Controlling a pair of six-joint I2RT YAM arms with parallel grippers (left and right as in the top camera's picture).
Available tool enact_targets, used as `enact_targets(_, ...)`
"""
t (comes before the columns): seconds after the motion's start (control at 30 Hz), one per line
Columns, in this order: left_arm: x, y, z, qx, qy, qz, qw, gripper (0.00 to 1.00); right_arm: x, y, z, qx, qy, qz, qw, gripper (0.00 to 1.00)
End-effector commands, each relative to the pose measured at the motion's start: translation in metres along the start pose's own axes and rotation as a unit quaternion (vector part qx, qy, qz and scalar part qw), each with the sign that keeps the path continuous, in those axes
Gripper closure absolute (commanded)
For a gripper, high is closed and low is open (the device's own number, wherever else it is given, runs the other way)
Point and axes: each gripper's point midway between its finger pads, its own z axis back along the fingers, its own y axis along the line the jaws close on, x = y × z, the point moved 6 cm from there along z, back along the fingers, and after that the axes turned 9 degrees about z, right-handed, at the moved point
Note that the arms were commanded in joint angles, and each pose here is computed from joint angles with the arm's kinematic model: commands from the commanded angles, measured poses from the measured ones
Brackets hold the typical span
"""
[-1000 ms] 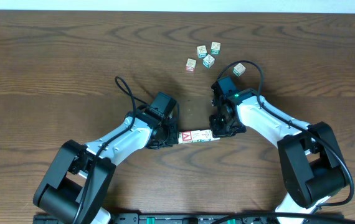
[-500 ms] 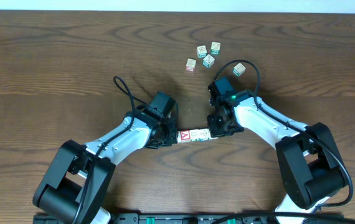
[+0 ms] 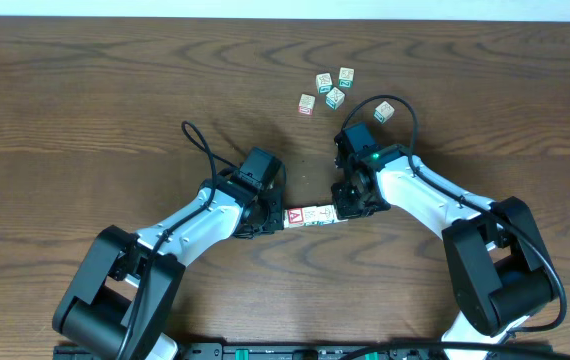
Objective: Lift 5 blocks
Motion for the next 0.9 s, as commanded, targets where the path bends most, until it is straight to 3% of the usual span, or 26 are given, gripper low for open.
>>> enact_targets(0.0, -0.0108, -0.0404, 0.0056, -0.102, 0.031, -0.048, 0.993, 0.93, -0.0088, 0.0684, 0.0084, 0.209, 0.023, 0.051, 0.976, 0.99)
enact_targets(0.37, -0.0085, -0.0442, 0.0109, -0.112, 0.021, -0.052, 0.992, 0.93, -0.0086, 0.0731, 0.0143, 0.258, 0.030, 0.034, 0.965, 0.99)
enact_targets(0.87, -0.0102, -0.0456, 0.0113, -0.119, 0.028, -0.054, 0.991, 0.93, -0.0037, 0.0667, 0.0148, 0.256, 0.025, 0.006, 0.966, 0.99)
